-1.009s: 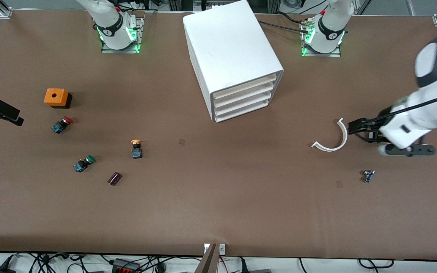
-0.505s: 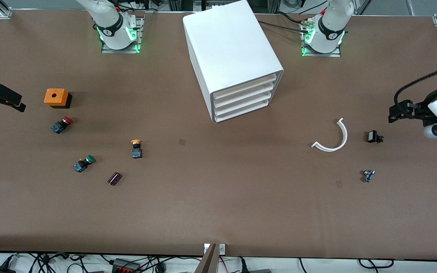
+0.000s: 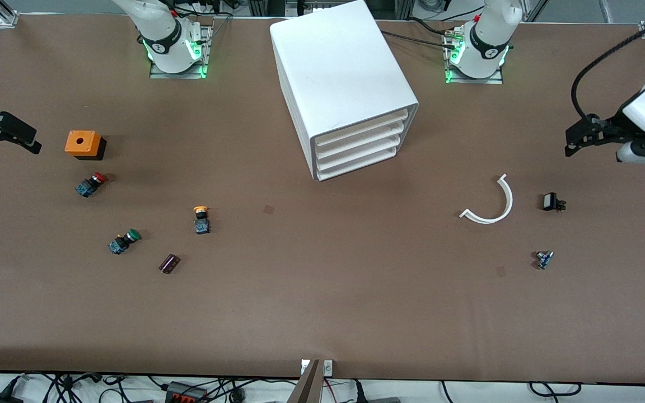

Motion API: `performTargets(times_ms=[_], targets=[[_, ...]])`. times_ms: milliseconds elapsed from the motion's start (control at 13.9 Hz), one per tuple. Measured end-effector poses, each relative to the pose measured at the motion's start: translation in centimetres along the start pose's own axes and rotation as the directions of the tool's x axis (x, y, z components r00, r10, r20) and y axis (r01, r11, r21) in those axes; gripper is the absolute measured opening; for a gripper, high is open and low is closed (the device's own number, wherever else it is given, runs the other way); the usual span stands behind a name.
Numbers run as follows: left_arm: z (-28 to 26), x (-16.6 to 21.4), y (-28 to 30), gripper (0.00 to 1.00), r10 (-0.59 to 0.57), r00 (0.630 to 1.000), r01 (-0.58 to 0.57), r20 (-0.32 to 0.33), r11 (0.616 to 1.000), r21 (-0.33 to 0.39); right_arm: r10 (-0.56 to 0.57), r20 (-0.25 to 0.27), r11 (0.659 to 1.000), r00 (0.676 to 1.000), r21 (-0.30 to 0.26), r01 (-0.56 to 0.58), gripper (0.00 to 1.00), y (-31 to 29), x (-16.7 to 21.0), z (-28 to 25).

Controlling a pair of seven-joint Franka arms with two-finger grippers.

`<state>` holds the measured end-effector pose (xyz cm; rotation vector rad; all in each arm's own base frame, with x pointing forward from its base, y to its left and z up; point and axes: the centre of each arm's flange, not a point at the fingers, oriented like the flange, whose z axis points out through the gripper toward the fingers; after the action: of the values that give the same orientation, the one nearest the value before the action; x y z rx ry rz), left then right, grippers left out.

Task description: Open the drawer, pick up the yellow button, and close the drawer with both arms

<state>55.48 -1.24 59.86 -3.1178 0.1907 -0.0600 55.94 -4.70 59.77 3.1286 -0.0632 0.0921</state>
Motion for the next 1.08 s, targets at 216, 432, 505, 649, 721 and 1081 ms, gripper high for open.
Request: performTargets(times_ms=[216, 432, 505, 649, 721, 1081], targets=[[0.35, -0.34, 0.15, 1.0, 0.019, 1.0, -0.019, 0.003, 1.0, 0.0, -0.001, 0.016, 1.0, 1.0, 0.0, 0.001, 1.0, -0.02, -0.43, -0.42], [0.6, -0.27, 0.31, 1.0, 0.033, 0.999, -0.033, 0.007, 0.999, -0.001, -0.002, 0.023, 1.0, 1.0, 0.0, 0.002, 1.0, -0.07, -0.54, -0.4], [0.6, -0.26, 0.37, 1.0, 0.035, 0.999, -0.035, 0.006, 0.999, -0.001, -0.003, 0.023, 1.0, 1.0, 0.0, 0.003, 1.0, -0.12, -0.53, -0.39], [0.57, -0.23, 0.61, 1.0, 0.04, 0.999, -0.04, 0.005, 0.999, -0.001, -0.004, 0.023, 1.0, 1.0, 0.0, 0.004, 1.0, -0.2, -0.53, -0.39], [0.57, -0.22, 0.75, 1.0, 0.042, 0.999, -0.042, 0.005, 0.999, -0.001, -0.004, 0.023, 1.0, 1.0, 0.0, 0.004, 1.0, -0.22, -0.53, -0.39], [0.56, -0.2, 0.99, 1.0, 0.047, 0.999, -0.047, 0.005, 0.999, -0.001, -0.005, 0.025, 1.0, 1.0, 0.0, 0.005, 1.0, -0.24, -0.51, -0.32]])
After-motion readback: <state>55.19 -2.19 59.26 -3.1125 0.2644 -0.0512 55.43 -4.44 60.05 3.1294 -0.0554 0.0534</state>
